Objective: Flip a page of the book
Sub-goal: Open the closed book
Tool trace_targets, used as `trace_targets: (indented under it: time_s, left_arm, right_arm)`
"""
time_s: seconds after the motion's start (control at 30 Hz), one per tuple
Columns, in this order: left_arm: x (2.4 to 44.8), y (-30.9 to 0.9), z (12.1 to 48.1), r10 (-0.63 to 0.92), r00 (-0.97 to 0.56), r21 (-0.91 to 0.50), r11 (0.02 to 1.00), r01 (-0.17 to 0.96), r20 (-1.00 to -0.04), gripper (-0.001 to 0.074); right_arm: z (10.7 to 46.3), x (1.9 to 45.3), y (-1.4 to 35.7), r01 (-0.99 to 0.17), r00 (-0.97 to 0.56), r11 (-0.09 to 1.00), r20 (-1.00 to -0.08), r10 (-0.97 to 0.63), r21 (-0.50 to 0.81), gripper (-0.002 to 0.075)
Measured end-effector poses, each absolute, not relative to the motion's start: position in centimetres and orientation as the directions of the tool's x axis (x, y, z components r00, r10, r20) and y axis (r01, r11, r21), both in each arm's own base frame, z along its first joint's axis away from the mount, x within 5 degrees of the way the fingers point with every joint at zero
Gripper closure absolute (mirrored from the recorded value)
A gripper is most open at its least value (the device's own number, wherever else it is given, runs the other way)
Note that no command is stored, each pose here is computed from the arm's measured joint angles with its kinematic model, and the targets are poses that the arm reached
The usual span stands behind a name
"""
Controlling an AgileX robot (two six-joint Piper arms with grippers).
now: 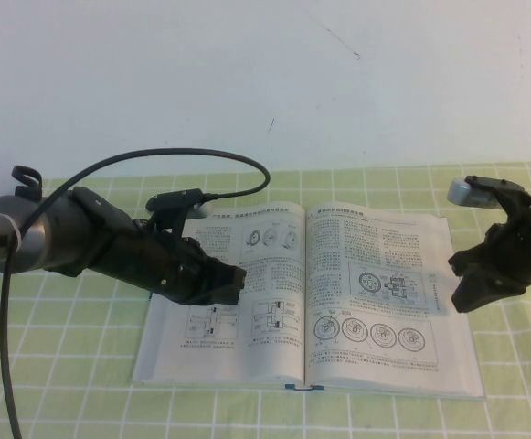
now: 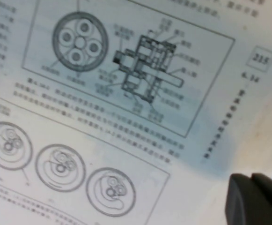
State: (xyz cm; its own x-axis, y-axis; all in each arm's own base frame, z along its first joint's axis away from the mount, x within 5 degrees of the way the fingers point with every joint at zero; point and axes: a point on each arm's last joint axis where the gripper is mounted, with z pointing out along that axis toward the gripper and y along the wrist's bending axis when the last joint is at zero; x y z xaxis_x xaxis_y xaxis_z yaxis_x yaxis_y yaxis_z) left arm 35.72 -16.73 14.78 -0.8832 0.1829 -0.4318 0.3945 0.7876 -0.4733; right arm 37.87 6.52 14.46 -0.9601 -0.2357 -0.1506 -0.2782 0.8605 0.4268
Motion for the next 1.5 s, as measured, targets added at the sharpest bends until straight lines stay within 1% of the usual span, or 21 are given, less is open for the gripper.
trace_targets:
  time_s: [0.17, 0.3, 0.4, 0.43, 0.5, 0.67, 0.7, 0.77, 0.9, 1.03, 1.23, 1.5]
  left_arm:
    - [35.7, -16.7, 14.8, 0.188, -0.881, -0.472, 0.786, 0.400, -0.434, 0.0738]
    - [35.7, -16.7, 14.8, 0.188, -0.881, -0.472, 0.786, 0.400, -0.434, 0.0738]
    - [35.7, -16.7, 14.8, 0.188, -0.881, -0.472, 0.786, 0.400, -0.434, 0.0738]
    - [35.7, -16.7, 14.8, 0.188, -0.881, -0.472, 0.786, 0.400, -0.434, 0.0738]
    - [35.7, -16.7, 14.8, 0.188, -0.881, -0.472, 0.786, 0.400, -0.434, 0.0738]
    - [35.7, -16.7, 14.8, 0.188, -0.881, -0.472, 0.786, 0.400, -0.434, 0.0738]
    - [35.7, -16.7, 14.8, 0.188, -0.881, -0.472, 0.786, 0.400, -0.434, 0.0738]
    - [35.7, -16.7, 14.8, 0.188, -0.881, -0.472, 0.786, 0.400, -0.434, 0.0738]
    - [35.7, -16.7, 14.8, 0.188, -0.881, -0.472, 0.786, 0.400, -0.434, 0.0738]
    - [35.7, -16.7, 14.8, 0.188, -0.881, -0.472, 0.786, 0.400, -0.434, 0.0738]
    - [35.7, -16.7, 14.8, 0.188, -0.881, -0.472, 0.786, 0.400, -0.434, 0.0738]
    - [35.7, -16.7, 14.8, 0.186, -0.882, -0.473, 0.786, 0.398, -0.433, 0.0738]
  right_arm:
    - [14.3, 37.8, 6.2, -0.273, -0.962, 0.878, -0.128, -0.242, 0.392, 0.0725]
    - [14.2, 37.8, 6.2, -0.265, -0.964, 0.879, -0.127, -0.233, 0.397, 0.0726]
    - [14.2, 37.9, 6.5, -0.261, -0.965, 0.865, -0.142, -0.221, 0.429, 0.0718]
    - [14.2, 38.0, 6.7, -0.268, -0.963, 0.856, -0.151, -0.223, 0.441, 0.0701]
    - [14.2, 38.1, 6.9, -0.272, -0.961, 0.845, -0.166, -0.219, 0.460, 0.0643]
    - [14.4, 38.2, 7.1, -0.251, -0.966, 0.836, -0.176, -0.187, 0.488, 0.0410]
    - [14.4, 38.2, 7.1, -0.245, -0.968, 0.836, -0.175, -0.182, 0.490, 0.0384]
    - [14.2, 38.2, 7.1, -0.226, -0.973, 0.839, -0.161, -0.167, 0.495, 0.0360]
    - [13.1, 38.3, 7.2, -0.183, -0.983, 0.843, -0.119, -0.142, 0.506, 0.0358]
    - [12.9, 38.6, 7.2, -0.148, -0.988, 0.830, -0.109, -0.106, 0.537, 0.0360]
    - [12.9, 38.9, 7.6, -0.132, -0.990, 0.798, -0.122, -0.074, 0.588, 0.0371]
    - [12.7, 39.0, 7.7, -0.123, -0.991, 0.789, -0.122, -0.061, 0.602, 0.0410]
